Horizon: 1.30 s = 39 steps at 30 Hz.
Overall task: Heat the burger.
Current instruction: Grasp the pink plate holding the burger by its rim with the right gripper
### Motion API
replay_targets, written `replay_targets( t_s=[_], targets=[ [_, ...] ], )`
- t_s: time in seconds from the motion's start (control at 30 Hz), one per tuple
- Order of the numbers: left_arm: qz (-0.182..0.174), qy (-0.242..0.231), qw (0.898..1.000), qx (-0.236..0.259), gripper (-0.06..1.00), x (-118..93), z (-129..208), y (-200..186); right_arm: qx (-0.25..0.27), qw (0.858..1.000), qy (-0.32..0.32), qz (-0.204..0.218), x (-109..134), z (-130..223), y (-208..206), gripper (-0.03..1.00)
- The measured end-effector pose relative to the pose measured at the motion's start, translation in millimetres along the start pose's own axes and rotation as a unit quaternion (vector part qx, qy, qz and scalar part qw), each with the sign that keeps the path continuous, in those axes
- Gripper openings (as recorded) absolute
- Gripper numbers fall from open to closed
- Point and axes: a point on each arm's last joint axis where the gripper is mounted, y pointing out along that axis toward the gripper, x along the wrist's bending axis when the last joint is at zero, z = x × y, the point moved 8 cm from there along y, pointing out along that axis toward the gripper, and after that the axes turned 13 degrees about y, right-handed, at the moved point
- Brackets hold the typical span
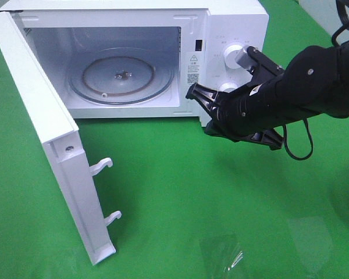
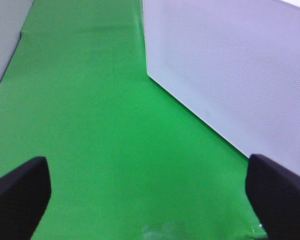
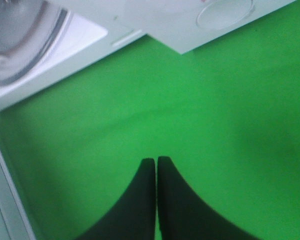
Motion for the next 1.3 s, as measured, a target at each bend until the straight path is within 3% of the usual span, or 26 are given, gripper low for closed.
replay_targets(
  t_s=[0.27, 0.33, 0.43, 0.47, 0.57, 0.67, 0.93, 1.3],
  targets=[
    [0.0, 0.0, 1.0, 0.0, 0.98, 0.0, 0.0, 0.0, 0.05, 0.99, -0.134, 0.02, -2.2, 11.6, -24.4, 0.04],
    [0.0, 0.0, 1.0, 0.0, 0.98, 0.0, 0.0, 0.0, 0.083, 0.976, -0.195, 0.052, -12.9, 18.1, -39.1, 0.04],
    [0.0, 0.0, 1.0, 0.0, 0.98, 0.0, 0.0, 0.0, 0.088, 0.972, -0.209, 0.059, -15.5, 18.5, -42.6, 0.05],
    [0.0, 0.0, 1.0, 0.0, 0.98, 0.0, 0.0, 0.0, 0.104, 0.96, -0.248, 0.084, -24.0, 19.5, -54.6, 0.06],
    [0.0, 0.0, 1.0, 0.0, 0.98, 0.0, 0.0, 0.0, 0.108, 0.956, -0.258, 0.091, -26.6, 19.5, -58.9, 0.06],
    [0.0, 0.0, 1.0, 0.0, 0.98, 0.0, 0.0, 0.0, 0.124, 0.941, -0.295, 0.112, -34.8, 18.6, -72.6, 0.08],
    [0.0, 0.0, 1.0, 0.0, 0.98, 0.0, 0.0, 0.0, 0.117, 0.945, -0.27, 0.144, -55.9, -7.3, -98.5, 0.1],
    [0.0, 0.0, 1.0, 0.0, 0.98, 0.0, 0.0, 0.0, 0.142, 0.945, -0.197, 0.219, -109.3, -34.6, -123.8, 0.14]
  ],
)
